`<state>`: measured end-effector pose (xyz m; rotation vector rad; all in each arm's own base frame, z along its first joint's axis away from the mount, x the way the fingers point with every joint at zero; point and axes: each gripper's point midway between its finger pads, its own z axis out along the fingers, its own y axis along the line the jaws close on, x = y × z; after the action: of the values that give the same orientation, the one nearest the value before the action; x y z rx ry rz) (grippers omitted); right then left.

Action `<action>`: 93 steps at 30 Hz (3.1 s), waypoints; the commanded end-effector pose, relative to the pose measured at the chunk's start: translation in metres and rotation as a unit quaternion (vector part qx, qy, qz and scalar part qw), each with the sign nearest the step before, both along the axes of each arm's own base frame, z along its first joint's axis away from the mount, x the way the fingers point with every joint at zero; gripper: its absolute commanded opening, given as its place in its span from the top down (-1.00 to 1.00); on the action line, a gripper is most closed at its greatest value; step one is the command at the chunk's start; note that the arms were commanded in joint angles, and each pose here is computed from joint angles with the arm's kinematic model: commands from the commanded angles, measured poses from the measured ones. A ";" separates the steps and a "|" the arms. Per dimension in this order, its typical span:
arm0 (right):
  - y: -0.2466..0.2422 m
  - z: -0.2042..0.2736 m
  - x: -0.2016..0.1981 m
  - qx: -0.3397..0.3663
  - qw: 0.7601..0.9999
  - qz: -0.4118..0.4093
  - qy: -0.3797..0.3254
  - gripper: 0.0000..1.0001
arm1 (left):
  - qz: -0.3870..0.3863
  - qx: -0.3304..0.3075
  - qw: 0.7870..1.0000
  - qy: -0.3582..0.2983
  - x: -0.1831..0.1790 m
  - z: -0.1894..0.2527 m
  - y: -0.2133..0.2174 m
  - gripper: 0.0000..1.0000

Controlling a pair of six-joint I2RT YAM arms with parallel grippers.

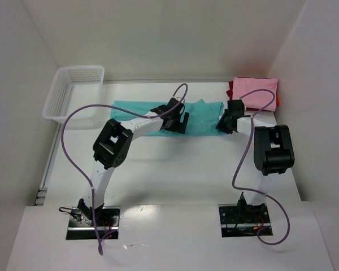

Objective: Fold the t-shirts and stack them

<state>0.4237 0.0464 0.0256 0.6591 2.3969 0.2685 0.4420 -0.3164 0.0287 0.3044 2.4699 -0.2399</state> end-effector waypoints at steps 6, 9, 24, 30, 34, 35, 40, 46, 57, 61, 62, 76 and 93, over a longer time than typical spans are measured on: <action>-0.021 0.015 -0.005 -0.037 0.998 -0.043 0.021 1.00 | 0.009 0.011 0.999 0.034 -0.002 -0.017 0.012 -1.00; -0.026 0.021 -0.013 -0.034 0.997 -0.059 0.024 1.00 | 0.006 0.008 0.999 0.036 -0.003 -0.017 0.010 -1.00; -0.022 0.019 -0.044 -0.011 0.997 -0.061 0.036 0.69 | 0.004 0.007 0.999 0.037 -0.001 -0.016 0.013 -1.00; -0.015 0.034 -0.036 0.000 0.999 -0.034 0.004 -0.03 | 0.001 -0.016 1.000 0.011 0.001 0.019 0.010 -1.00; -0.014 0.042 -0.030 0.002 0.999 -0.028 -0.016 -0.27 | 0.009 -0.032 0.999 -0.013 0.007 0.049 0.018 -1.00; -0.013 0.046 -0.027 0.003 0.999 -0.025 -0.024 -0.28 | 0.013 -0.034 0.999 -0.016 0.009 0.052 0.021 -1.00; -0.013 0.052 -0.017 -0.004 0.999 -0.011 -0.038 -0.28 | 0.043 -0.044 0.998 -0.023 0.020 0.061 0.043 -1.00; -0.012 0.039 -0.010 -0.016 0.999 0.011 -0.033 0.02 | 0.090 -0.032 0.995 -0.004 0.027 0.045 0.075 -1.00; -0.008 0.014 -0.001 -0.015 0.999 0.032 -0.010 0.08 | 0.128 -0.018 0.991 0.031 0.025 0.010 0.109 -1.00; -0.008 0.006 -0.001 -0.017 0.999 0.036 0.001 0.25 | 0.133 -0.015 0.990 0.041 0.024 0.000 0.109 -1.00; -0.008 0.006 -0.001 -0.018 0.999 0.037 0.002 0.34 | 0.133 -0.014 0.990 0.042 0.023 -0.001 0.110 -1.00; -0.021 0.001 -0.020 -0.041 0.998 0.007 0.036 0.99 | 0.142 -0.003 0.988 0.065 0.017 -0.023 0.117 -1.00; -0.029 -0.005 -0.046 -0.050 0.996 -0.021 0.072 0.73 | 0.147 -0.002 0.986 0.078 0.016 -0.032 0.125 -1.00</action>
<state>0.3918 0.0293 0.0180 0.6707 2.4980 0.1640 0.4687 -0.2026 0.0281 -0.0610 2.5508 -0.1760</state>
